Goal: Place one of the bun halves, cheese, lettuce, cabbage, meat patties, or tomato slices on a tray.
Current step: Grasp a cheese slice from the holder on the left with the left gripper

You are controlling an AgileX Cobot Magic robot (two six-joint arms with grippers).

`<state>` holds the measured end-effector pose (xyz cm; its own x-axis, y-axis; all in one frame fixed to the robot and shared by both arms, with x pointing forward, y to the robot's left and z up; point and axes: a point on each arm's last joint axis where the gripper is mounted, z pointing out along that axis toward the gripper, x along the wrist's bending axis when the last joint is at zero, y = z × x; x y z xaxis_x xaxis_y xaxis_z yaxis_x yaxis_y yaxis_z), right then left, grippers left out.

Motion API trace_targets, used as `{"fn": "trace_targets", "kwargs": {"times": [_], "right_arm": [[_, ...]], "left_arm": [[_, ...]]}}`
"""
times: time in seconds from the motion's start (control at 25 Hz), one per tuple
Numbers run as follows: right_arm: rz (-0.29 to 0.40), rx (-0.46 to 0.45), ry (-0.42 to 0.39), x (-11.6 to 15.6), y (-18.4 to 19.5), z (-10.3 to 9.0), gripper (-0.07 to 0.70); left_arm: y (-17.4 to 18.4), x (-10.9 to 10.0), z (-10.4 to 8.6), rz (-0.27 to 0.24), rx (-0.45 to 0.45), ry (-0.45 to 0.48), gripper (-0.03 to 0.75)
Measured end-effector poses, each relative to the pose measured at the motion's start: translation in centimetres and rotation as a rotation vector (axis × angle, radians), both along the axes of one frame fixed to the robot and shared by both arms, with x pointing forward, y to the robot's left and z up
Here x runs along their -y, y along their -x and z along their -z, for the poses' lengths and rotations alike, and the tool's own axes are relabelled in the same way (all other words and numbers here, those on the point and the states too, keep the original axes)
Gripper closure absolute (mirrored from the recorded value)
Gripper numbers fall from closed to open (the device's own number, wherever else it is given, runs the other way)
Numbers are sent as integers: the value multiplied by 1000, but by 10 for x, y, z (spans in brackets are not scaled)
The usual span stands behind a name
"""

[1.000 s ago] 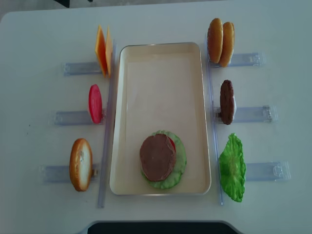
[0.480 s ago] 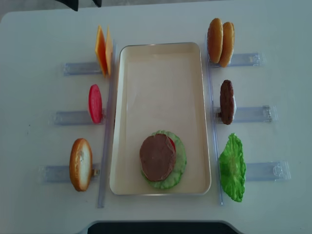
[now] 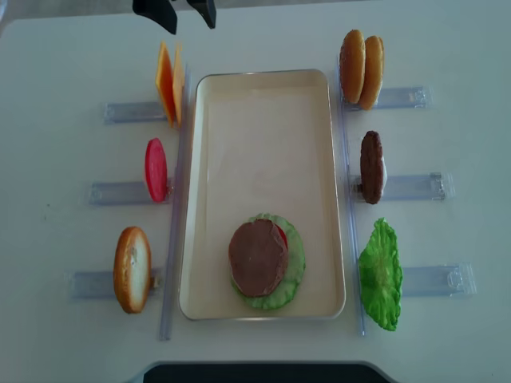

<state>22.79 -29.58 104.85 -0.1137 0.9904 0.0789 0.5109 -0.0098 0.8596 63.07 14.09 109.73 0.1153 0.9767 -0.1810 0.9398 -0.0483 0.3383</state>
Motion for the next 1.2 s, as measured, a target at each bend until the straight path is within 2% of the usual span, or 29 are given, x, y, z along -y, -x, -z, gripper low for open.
{"fn": "trace_targets", "kwargs": {"times": [0.16,0.28,0.52,0.68,0.8,1.04,1.2], "right_arm": [[0,0,0,0,0,0,90],[0,0,0,0,0,0,90],[0,0,0,0,0,0,90],[0,0,0,0,0,0,90],[0,0,0,0,0,0,90],[0,0,0,0,0,0,90],[0,0,0,0,0,0,90]], "left_arm": [[7,20,2,12,-11,16,176],[8,25,7,3,-26,5,175],[3,18,9,-63,6,-74,175],[2,15,8,-85,18,-97,175],[-2,6,8,-127,6,-75,175],[-17,-37,9,-246,-15,-37,175],[-22,-54,9,-287,-16,-37,177]]}}
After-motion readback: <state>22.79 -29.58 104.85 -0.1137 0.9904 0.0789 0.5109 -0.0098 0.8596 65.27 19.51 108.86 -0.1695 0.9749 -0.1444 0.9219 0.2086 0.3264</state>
